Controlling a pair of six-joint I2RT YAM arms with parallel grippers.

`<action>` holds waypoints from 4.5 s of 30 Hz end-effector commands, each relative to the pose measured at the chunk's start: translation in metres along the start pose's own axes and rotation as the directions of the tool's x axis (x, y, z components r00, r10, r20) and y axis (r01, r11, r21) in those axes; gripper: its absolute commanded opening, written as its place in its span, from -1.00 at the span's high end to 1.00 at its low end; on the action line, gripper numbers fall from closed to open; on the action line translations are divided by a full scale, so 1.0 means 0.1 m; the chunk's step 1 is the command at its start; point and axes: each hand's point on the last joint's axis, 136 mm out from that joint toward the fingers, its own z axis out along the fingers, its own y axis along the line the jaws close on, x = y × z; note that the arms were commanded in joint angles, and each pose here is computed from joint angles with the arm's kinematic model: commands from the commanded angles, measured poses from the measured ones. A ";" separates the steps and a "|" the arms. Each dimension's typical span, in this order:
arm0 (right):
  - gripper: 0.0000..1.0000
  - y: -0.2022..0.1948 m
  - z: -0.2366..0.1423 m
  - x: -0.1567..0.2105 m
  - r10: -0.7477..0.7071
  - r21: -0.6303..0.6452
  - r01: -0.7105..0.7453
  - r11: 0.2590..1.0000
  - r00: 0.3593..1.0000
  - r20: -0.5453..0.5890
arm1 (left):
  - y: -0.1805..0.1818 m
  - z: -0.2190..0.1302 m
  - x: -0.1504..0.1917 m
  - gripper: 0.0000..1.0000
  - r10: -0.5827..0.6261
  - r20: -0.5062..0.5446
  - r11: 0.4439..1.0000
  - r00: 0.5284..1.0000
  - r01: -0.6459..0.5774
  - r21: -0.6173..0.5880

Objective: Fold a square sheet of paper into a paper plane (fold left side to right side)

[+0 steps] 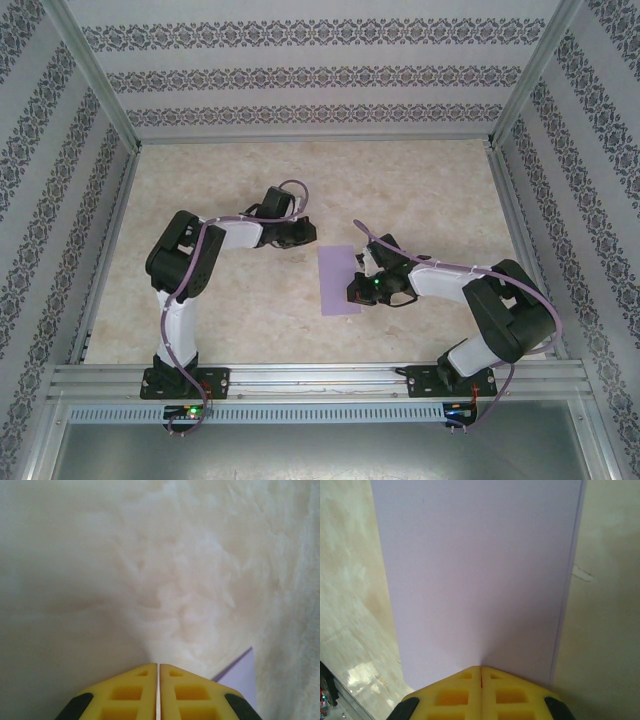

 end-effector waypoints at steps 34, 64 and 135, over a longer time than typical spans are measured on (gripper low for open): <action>1.00 -0.41 0.05 0.14 0.092 0.160 -0.098 0.982 0.995 0.043 | -0.80 -0.18 1.07 0.80 0.083 -0.134 0.993 0.988 -0.072 0.089; -0.08 -0.15 -0.85 -0.11 0.051 -0.026 -0.048 0.999 0.986 0.156 | -0.21 -0.04 1.39 0.82 0.080 -0.215 0.992 0.973 -0.100 -0.079; 0.10 0.29 -0.25 0.01 0.097 -0.242 -0.095 0.966 0.995 -0.006 | -0.29 -0.03 1.42 0.81 0.099 -0.236 0.994 0.967 -0.109 -0.029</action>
